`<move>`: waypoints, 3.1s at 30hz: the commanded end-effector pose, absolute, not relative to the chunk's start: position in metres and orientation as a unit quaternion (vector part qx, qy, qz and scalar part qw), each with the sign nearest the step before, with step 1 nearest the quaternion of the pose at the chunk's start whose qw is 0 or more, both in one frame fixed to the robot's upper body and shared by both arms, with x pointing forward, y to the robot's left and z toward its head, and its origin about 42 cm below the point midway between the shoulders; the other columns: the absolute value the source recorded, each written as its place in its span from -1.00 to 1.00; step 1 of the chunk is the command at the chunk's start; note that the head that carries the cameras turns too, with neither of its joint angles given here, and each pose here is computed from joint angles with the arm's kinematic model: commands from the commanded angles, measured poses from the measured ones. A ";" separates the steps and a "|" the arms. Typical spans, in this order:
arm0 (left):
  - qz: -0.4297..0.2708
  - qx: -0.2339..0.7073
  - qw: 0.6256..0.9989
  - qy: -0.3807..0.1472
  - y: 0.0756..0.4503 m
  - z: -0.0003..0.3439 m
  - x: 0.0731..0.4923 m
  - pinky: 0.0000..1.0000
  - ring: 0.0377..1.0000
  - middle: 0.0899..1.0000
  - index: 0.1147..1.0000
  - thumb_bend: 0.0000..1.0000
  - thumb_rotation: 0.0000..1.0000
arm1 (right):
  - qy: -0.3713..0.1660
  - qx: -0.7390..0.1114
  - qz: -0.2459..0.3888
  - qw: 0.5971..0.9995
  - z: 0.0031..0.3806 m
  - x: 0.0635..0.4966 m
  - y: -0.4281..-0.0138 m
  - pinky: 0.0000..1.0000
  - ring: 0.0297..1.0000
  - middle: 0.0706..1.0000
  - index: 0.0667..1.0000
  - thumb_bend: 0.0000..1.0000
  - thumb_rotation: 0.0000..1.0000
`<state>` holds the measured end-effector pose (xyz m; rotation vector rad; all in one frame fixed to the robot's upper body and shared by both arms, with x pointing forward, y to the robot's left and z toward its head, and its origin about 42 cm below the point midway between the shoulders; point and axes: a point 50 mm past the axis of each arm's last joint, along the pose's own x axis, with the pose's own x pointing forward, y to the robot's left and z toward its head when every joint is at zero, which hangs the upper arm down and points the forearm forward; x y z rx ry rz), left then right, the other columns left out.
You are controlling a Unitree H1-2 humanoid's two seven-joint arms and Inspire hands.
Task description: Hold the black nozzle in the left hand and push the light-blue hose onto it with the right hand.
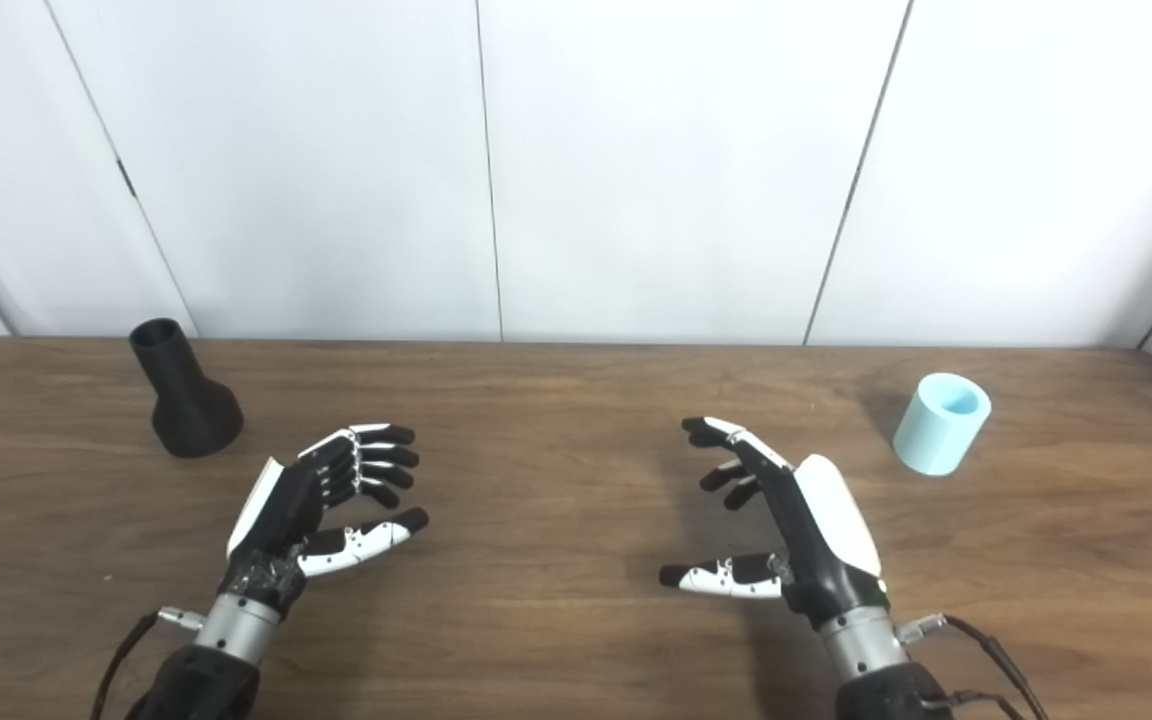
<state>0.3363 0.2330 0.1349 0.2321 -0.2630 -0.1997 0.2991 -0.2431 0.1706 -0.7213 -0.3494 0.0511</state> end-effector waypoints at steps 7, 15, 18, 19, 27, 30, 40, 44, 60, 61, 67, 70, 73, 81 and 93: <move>-0.098 0.117 0.972 -0.176 0.231 0.154 0.344 0.08 0.21 0.25 0.27 0.27 -1.00 | -0.206 -0.349 0.009 0.914 0.186 0.302 -0.242 -0.03 0.19 0.49 0.58 0.37 -1.00; -0.099 0.119 0.971 -0.180 0.231 0.154 0.344 0.07 0.20 0.23 0.24 0.27 -1.00 | -0.207 -0.345 0.009 0.915 0.186 0.303 -0.243 -0.04 0.19 0.50 0.58 0.39 -1.00; -0.098 0.118 0.972 -0.180 0.228 0.154 0.344 0.06 0.19 0.23 0.24 0.27 -1.00 | -0.208 -0.348 0.010 0.914 0.185 0.303 -0.246 -0.02 0.20 0.50 0.58 0.38 -1.00; -0.097 0.116 0.971 -0.182 0.226 0.153 0.345 0.06 0.18 0.22 0.23 0.28 -1.00 | -0.208 -0.348 0.010 0.914 0.184 0.303 -0.249 -0.02 0.20 0.49 0.59 0.38 -1.00; -0.105 0.105 0.974 -0.173 0.191 0.137 0.349 0.02 0.15 0.23 0.23 0.28 -1.00 | -0.206 -0.349 0.016 0.914 0.176 0.306 -0.271 -0.02 0.22 0.55 0.61 0.35 -1.00; -0.099 0.084 0.977 -0.170 0.185 0.135 0.351 0.03 0.16 0.23 0.22 0.31 -1.00 | -0.195 -0.366 0.003 0.910 0.175 0.308 -0.272 -0.09 0.16 0.52 0.61 0.28 -1.00; -0.007 0.069 0.964 -0.256 0.210 0.168 0.351 0.03 0.13 0.23 0.27 0.26 -0.97 | -0.195 -0.361 -0.002 0.912 0.175 0.311 -0.276 -0.24 0.08 0.50 0.64 0.14 -0.45; 0.034 0.092 0.956 -0.275 0.234 0.190 0.350 0.04 0.15 0.25 0.31 0.23 -0.86 | -0.196 -0.358 -0.006 0.913 0.177 0.312 -0.281 -0.29 0.02 0.46 0.62 0.16 -0.35; 0.239 0.231 0.880 -0.340 0.311 0.284 0.363 -0.04 0.37 0.45 0.36 0.40 -0.86 | -0.220 -0.364 -0.016 0.905 0.178 0.317 -0.292 -0.35 -0.01 0.42 0.57 0.35 0.17; 0.253 0.233 0.873 -0.345 0.316 0.288 0.363 -0.02 0.41 0.48 0.38 0.35 -0.91 | -0.219 -0.363 -0.014 0.906 0.178 0.318 -0.292 -0.35 -0.01 0.43 0.57 0.36 0.17; 0.300 0.248 0.855 -0.342 0.338 0.300 0.367 0.11 0.49 0.58 0.46 0.31 -0.93 | -0.211 -0.358 -0.012 0.910 0.176 0.319 -0.292 -0.34 -0.01 0.42 0.56 0.39 0.19; 0.293 0.275 0.864 -0.303 0.345 0.304 0.368 0.29 0.62 0.70 0.61 0.33 -0.76 | -0.204 -0.359 -0.010 0.911 0.177 0.318 -0.291 -0.37 -0.02 0.41 0.56 0.40 0.21; 0.270 0.314 0.876 -0.248 0.353 0.306 0.371 0.72 0.88 0.94 0.90 0.51 -0.50 | -0.206 -0.361 -0.008 0.910 0.178 0.317 -0.289 -0.38 -0.03 0.41 0.57 0.37 0.17; 0.222 0.353 0.889 -0.187 0.367 0.298 0.377 0.93 1.00 1.00 1.00 0.98 -0.30 | -0.210 -0.355 -0.004 0.911 0.179 0.315 -0.288 -0.35 0.00 0.44 0.59 0.29 0.02; 0.189 0.387 0.894 -0.123 0.375 0.281 0.390 0.93 1.00 1.00 1.00 1.00 -0.20 | -0.204 -0.358 -0.005 0.911 0.180 0.311 -0.290 -0.34 0.02 0.46 0.61 0.24 -0.12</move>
